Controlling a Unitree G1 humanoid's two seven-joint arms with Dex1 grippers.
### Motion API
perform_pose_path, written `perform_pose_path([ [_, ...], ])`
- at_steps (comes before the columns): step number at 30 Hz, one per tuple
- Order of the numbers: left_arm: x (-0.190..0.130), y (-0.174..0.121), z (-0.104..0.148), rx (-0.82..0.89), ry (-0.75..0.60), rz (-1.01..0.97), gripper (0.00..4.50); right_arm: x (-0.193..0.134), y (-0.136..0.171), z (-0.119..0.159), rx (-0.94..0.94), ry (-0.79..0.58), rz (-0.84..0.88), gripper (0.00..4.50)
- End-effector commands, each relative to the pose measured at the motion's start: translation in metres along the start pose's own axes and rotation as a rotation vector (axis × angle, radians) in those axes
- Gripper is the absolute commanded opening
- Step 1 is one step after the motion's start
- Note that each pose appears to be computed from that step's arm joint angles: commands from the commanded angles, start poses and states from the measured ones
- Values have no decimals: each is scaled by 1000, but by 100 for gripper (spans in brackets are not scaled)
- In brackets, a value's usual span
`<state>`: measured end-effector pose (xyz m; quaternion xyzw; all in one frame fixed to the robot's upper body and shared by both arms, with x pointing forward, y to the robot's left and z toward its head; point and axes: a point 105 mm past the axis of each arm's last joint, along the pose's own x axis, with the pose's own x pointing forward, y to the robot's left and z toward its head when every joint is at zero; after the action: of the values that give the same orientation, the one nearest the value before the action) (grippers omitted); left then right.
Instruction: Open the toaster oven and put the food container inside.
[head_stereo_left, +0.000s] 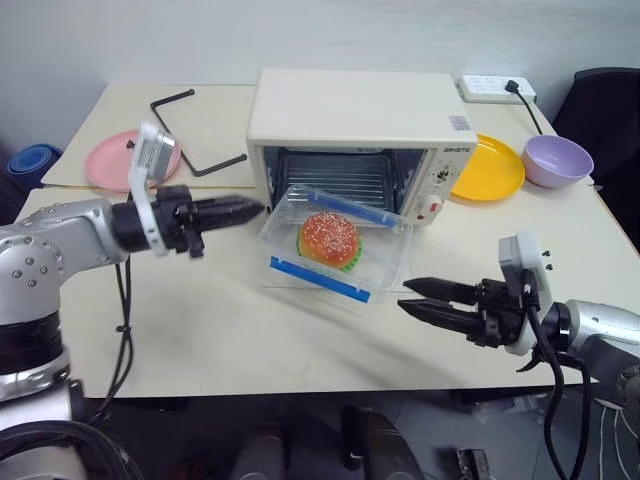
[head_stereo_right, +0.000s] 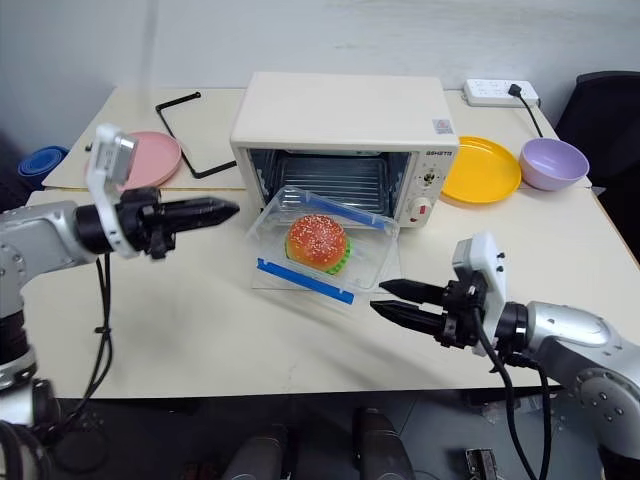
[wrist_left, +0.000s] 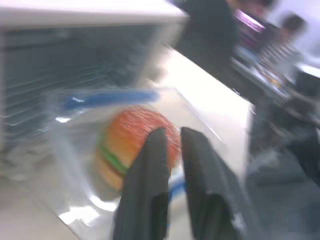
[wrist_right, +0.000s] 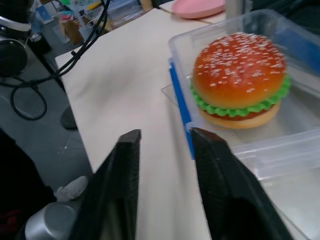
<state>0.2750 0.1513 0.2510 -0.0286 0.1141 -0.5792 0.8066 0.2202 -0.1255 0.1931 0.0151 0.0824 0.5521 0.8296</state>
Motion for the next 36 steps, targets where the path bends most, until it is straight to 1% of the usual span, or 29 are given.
perform_pose_path([
  [1, 3, -8, -22, 111, 134, -100, 0, 14, 3, -16, 10, 45, -3, 19],
  [2, 6, -5, -30, 140, 175, -95, 0, 18, 0, -20, 9, 57, -21, 9],
  [4, 12, 5, -48, 204, 262, -65, 0, 27, -7, -25, 4, 65, -53, 9],
  [6, 18, 12, -58, 244, 307, -49, 0, 33, -11, -26, -3, 58, -73, 9],
  [9, 27, 16, -67, 278, 311, -57, 0, 41, -23, -25, -11, 38, -133, 9],
  [12, 41, 21, -68, 293, 259, -29, 0, 47, -49, -27, -42, 46, -266, 9],
  [14, 52, 26, -64, 295, 213, 6, 0, 48, -64, -25, -59, 35, -331, 9],
  [15, 61, 44, -58, 286, 173, 119, 0, 51, -74, -18, -71, 9, -366, 9],
  [17, 74, 63, -49, 273, 112, 233, 0, 57, -91, -9, -88, -28, -419, 9],
  [21, 90, 82, -32, 248, 30, 338, 0, 68, -119, -1, -190, -22, -540, 9],
  [23, 95, 90, -25, 250, 10, 379, 0, 75, -129, 7, -178, -67, -578, 9],
  [31, 103, 105, -8, 235, -52, 440, 0, 93, -152, 26, -195, -133, -648, 9],
  [35, 97, 104, -5, 222, -67, 426, 0, 92, -156, 30, -179, -153, -652, 9],
  [36, 90, 100, -4, 225, -72, 419, 0, 88, -152, 31, -179, -159, -636, 9],
])
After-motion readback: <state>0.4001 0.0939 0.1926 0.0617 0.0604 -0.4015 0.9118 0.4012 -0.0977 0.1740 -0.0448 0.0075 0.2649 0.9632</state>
